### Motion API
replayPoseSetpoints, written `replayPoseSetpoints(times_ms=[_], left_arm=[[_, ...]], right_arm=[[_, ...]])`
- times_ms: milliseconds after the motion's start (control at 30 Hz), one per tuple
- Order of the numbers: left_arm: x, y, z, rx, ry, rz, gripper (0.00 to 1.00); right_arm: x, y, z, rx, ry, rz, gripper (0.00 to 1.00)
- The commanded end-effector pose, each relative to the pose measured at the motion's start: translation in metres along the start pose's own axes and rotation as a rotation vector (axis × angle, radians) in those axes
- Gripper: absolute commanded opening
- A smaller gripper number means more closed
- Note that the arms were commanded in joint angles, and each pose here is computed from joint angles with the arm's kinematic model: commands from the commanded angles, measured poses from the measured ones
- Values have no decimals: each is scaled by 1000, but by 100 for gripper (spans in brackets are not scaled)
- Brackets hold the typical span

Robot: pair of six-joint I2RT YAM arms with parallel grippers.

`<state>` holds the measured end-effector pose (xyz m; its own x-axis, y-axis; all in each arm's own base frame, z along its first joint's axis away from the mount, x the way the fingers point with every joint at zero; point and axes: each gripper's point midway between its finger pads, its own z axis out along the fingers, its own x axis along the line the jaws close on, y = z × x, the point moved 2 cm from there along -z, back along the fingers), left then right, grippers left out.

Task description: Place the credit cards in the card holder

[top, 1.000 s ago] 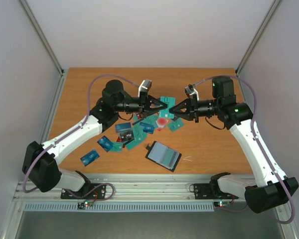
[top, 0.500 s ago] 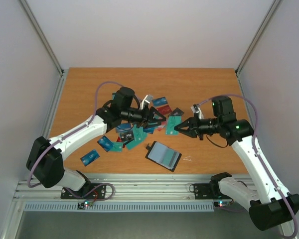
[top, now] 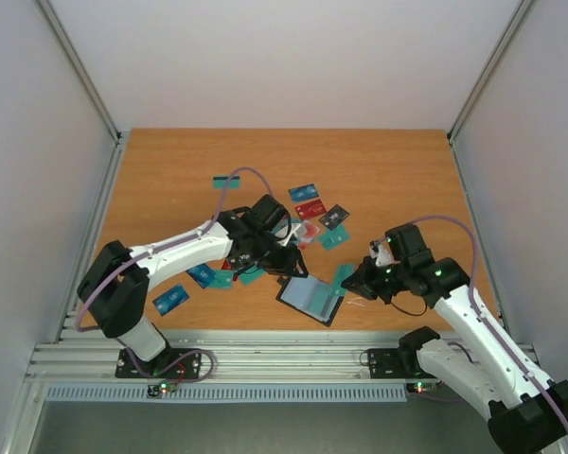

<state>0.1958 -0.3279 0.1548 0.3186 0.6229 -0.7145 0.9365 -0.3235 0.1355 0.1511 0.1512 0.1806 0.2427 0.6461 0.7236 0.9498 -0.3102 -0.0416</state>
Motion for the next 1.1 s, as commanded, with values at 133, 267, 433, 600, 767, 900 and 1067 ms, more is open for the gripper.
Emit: replayPoseSetpoints(times_ms=[133,267,433,600,767,900,1067], left_arm=[[38,-11,31,88,145,95,24],[50,-9,38,114,196,105,22],[72,-4,46,103,294,100,17],[76,-1,54,109,289,103,17],[81,4,53,91,328,109,16],[93,3,51,92,392,118,14],[101,-2,55,107,398,127,14]], right_arm=[[-24,3,37,-113,-99,-69,1],[-25,5,47,-139,-54,-83,1],[-29,4,63,-120,-26,-94,1],[-35,1,77,-108,-19,-83,1],[-41,0,92,-86,-9,-67,1],[-43,1,101,-75,-2,-63,1],[-44,-1,110,-56,11,-59,1]])
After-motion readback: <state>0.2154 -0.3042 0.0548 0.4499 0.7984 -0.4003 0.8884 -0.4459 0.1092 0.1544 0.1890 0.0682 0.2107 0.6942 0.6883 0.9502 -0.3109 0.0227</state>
